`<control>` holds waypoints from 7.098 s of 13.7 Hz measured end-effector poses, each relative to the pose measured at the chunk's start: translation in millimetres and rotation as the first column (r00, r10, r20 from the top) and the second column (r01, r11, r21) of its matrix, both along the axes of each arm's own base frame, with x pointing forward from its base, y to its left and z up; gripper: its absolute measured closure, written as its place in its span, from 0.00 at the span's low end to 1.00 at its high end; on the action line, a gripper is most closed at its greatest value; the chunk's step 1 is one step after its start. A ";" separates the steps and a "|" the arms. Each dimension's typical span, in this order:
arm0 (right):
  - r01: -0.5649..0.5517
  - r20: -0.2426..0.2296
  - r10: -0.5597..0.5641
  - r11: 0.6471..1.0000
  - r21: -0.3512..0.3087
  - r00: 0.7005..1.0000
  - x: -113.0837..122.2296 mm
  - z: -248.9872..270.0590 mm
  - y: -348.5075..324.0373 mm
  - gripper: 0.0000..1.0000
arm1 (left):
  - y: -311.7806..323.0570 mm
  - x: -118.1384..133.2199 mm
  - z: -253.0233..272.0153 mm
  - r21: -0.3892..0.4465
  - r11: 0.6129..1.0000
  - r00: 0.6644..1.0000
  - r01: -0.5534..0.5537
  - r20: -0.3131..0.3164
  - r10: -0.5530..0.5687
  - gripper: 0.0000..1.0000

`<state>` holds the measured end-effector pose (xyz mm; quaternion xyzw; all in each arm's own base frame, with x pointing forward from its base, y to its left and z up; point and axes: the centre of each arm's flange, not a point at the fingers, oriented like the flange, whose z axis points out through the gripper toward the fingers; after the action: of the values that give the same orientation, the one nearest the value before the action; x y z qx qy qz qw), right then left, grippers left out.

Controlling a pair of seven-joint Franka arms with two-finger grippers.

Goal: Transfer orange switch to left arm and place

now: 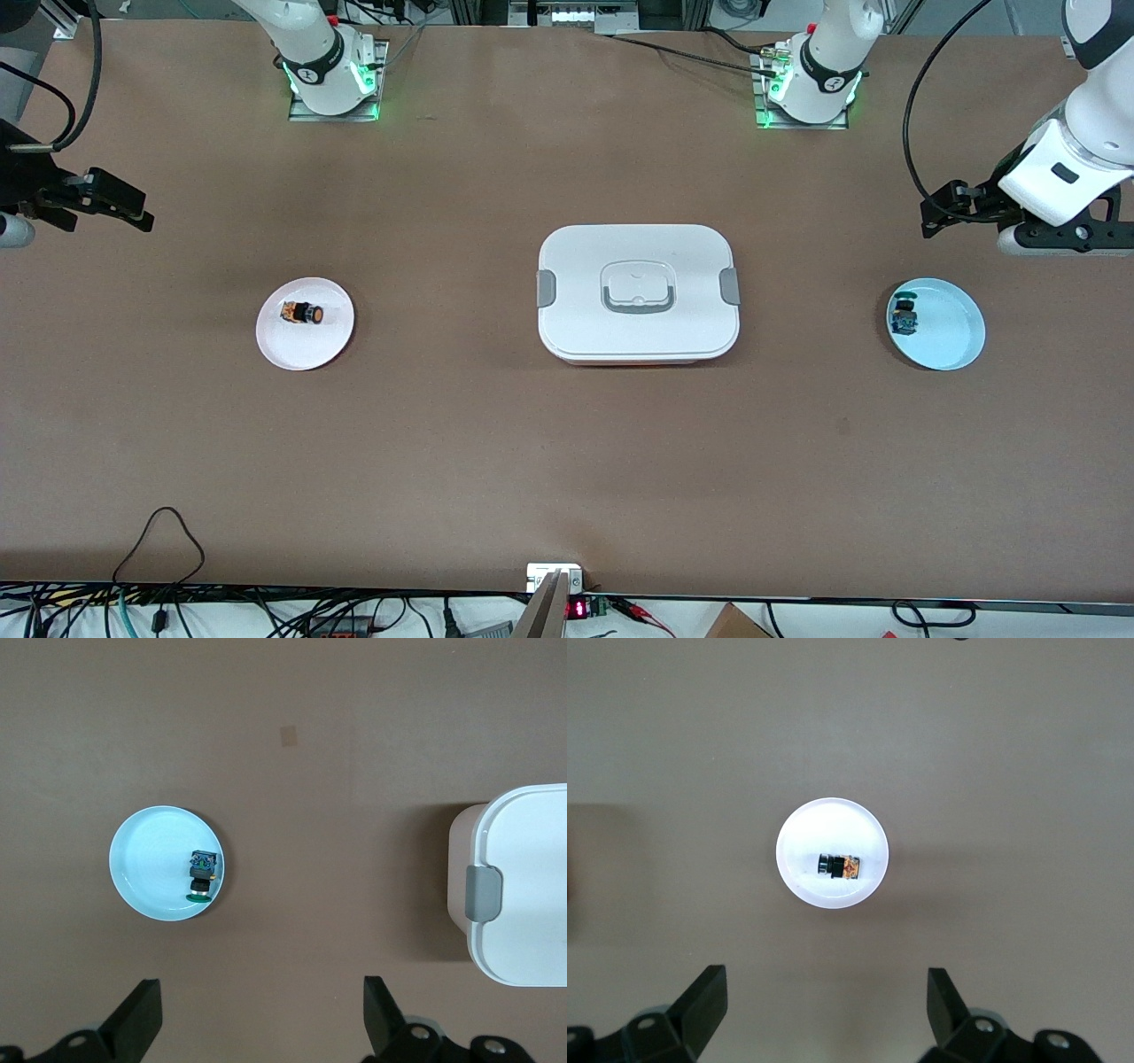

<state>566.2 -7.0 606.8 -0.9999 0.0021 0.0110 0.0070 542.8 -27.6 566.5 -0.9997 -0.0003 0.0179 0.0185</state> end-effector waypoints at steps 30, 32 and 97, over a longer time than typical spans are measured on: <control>0.000 -0.107 -0.001 1.000 -0.008 0.994 23.6 -57.6 1.5 0.00 | 46.3 1.8 43.0 0.009 0.999 0.998 -0.039 -0.050 0.039 0.00; -0.004 -0.133 0.002 1.000 -0.010 0.991 33.0 -79.4 3.9 0.00 | 46.3 1.8 43.0 0.009 0.999 0.998 -0.039 -0.050 0.039 0.00; 0.073 -0.007 -0.073 0.997 0.016 0.997 -35.4 -432.0 28.4 0.28 | 9.6 40.9 6.5 -0.056 0.998 1.000 0.013 0.004 -0.013 0.00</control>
<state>530.7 21.4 174.8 -0.9990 0.0386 0.0139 0.0157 583.7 -18.0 573.1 -0.9998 0.0067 0.0160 -0.0094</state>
